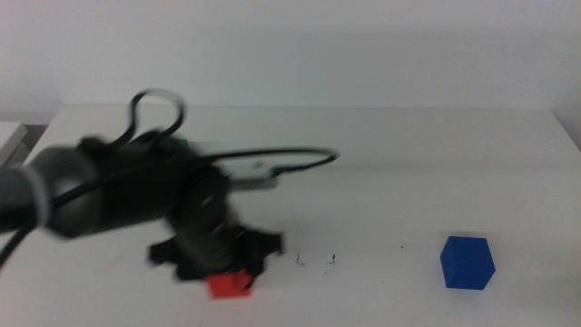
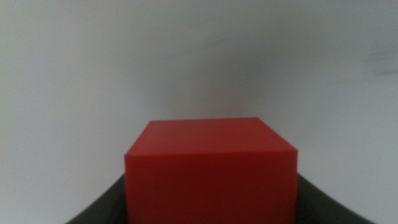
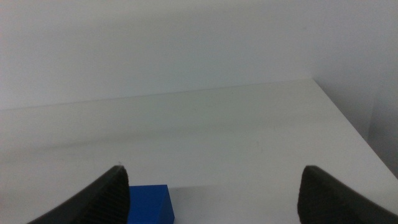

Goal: Stack red cubes first, then green, then blue cubes in a specific spot.

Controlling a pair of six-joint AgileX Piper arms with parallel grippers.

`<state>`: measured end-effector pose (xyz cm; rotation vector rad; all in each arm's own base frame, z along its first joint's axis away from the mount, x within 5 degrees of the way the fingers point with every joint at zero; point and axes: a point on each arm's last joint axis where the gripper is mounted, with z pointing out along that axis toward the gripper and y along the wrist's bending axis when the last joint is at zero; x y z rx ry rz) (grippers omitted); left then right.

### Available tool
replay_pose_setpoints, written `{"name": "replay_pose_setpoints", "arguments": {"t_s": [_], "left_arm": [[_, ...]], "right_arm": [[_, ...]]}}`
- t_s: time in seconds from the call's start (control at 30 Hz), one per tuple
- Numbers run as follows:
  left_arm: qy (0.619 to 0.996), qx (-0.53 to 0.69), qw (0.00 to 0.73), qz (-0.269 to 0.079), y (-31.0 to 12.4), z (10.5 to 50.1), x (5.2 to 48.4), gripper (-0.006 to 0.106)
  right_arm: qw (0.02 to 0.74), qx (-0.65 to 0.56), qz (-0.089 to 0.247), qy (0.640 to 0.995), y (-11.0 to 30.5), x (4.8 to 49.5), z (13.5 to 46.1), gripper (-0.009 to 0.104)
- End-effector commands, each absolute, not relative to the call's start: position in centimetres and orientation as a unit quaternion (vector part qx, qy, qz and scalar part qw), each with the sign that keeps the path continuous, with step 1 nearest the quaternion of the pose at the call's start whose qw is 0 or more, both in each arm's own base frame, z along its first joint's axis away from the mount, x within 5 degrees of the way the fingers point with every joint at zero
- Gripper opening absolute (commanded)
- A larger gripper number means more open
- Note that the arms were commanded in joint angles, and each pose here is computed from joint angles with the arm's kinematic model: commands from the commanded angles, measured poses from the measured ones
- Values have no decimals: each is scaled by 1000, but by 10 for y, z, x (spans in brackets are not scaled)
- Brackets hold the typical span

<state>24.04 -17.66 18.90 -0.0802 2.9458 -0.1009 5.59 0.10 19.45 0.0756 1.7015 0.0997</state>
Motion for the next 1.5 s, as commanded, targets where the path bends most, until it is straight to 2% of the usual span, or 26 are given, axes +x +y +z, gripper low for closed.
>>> {"name": "replay_pose_setpoints", "arguments": {"t_s": [0.0,0.13,0.3,0.43,0.57,0.8,0.87,0.97,1.07,1.27,1.37,1.47], "left_arm": [[993,-13,107,-49,-205,210,251,1],[993,1,103,-57,-253,216,279,-2],[994,18,93,-50,-288,207,307,-1],[995,27,87,-37,-296,194,317,-1],[993,30,100,-47,-301,183,322,-1],[996,17,78,-45,-300,171,324,1],[996,15,73,-41,-298,170,325,6],[997,15,69,-37,-296,170,324,18],[997,20,69,-36,-296,170,324,41],[994,57,84,-42,-296,185,324,94],[992,64,103,-47,-283,213,326,94],[989,71,126,-26,-255,243,333,94]], "right_arm": [[663,28,35,747,1,56,194,85],[663,28,35,747,1,56,194,85],[663,28,35,747,1,56,194,85],[663,28,35,747,1,56,194,85],[663,28,35,747,1,56,194,85],[663,28,35,747,1,56,194,85],[663,28,35,747,1,56,194,85],[663,28,35,747,1,56,194,85],[663,28,35,747,1,56,194,85],[663,28,35,747,1,56,194,85],[663,28,35,747,1,56,194,85],[663,28,35,747,1,56,194,85]]}}
